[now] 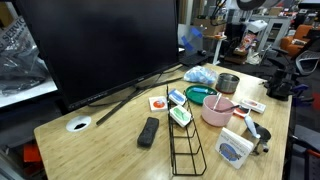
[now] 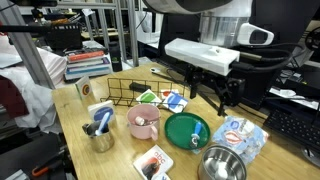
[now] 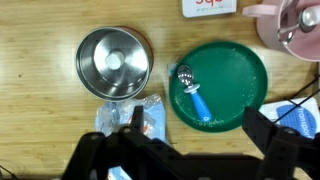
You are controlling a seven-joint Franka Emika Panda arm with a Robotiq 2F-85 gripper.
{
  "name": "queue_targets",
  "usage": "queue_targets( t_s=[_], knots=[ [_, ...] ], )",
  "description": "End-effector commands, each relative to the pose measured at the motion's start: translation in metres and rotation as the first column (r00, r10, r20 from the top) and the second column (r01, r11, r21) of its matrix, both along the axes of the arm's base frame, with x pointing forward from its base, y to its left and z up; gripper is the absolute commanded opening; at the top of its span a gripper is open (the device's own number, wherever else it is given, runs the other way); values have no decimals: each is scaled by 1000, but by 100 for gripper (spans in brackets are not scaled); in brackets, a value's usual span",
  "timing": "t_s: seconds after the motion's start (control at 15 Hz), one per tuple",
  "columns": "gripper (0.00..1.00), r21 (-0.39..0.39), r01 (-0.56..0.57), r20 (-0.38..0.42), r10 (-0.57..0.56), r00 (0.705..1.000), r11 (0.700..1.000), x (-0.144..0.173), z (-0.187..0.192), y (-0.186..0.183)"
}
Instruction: Move the pack of marshmallows to the left side of the desk
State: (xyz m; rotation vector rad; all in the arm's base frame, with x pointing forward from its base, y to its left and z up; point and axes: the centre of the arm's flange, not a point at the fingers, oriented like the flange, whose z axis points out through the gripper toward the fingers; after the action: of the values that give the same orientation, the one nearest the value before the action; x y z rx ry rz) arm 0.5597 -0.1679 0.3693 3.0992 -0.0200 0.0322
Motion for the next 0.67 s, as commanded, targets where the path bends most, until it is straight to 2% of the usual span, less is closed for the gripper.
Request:
queue_targets(
  t_s=[0.0,0.4,0.6],
  knots=[
    [100,15,54,-3,-54,999,998,40,-21,-16],
    [100,-24,60,-37,-61,997,998,78,-68,-29],
    [100,-63,45,-69,-50,996,997,88,-94,-35]
  ],
)
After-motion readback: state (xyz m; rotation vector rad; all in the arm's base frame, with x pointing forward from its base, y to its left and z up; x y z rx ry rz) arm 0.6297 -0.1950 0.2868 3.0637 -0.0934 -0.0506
